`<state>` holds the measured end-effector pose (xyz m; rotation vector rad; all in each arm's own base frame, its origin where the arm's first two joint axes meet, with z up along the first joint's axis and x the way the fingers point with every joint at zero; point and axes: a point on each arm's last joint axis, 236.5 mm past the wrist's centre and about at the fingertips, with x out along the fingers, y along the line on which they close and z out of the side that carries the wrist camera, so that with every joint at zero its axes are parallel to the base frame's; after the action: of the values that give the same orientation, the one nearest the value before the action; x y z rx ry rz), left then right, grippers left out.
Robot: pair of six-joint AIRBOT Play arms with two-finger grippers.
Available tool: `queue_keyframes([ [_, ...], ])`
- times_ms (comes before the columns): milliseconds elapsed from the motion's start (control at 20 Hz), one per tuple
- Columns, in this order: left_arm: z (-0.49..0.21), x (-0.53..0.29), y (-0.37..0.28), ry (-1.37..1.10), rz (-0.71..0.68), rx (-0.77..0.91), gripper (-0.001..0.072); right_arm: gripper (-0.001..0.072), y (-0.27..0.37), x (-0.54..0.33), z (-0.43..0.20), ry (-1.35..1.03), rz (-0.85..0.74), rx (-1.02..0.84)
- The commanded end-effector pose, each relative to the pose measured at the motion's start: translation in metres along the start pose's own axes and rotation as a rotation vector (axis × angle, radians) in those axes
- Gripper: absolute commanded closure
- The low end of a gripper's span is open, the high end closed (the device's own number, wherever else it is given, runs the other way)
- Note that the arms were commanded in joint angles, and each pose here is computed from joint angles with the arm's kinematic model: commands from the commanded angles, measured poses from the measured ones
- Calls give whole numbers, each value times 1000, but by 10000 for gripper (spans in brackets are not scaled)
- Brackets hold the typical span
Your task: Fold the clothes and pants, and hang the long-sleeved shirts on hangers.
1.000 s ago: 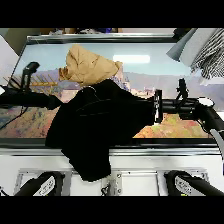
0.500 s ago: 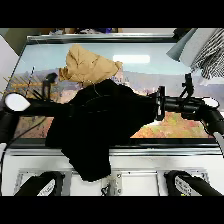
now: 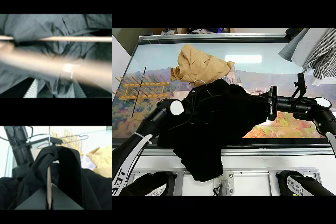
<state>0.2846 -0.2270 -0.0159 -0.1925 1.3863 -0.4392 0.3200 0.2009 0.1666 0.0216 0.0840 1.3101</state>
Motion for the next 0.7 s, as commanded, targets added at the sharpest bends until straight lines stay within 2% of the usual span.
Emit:
queue_keyframes([
  [0, 1, 11, 6, 0, 74, -4, 281, 698, 0, 0, 1, -1, 1, -1],
  [50, -3, 13, 13, 5, 98, -23, 293, 698, 0, 0, 1, -1, 1, 11],
  [100, -5, 14, 20, 11, 123, -21, 546, 698, 1, 0, 1, -1, 1, 27],
  [150, -4, 12, 24, 10, 137, -17, 690, 698, 2, 0, 3, -2, 1, 33],
  [450, 22, -32, 48, -119, 128, -105, 691, 699, 19, -7, 38, -19, -48, -7],
  [650, 21, -35, 57, -110, 134, -128, 691, 700, 25, -11, 60, -40, -104, -12],
])
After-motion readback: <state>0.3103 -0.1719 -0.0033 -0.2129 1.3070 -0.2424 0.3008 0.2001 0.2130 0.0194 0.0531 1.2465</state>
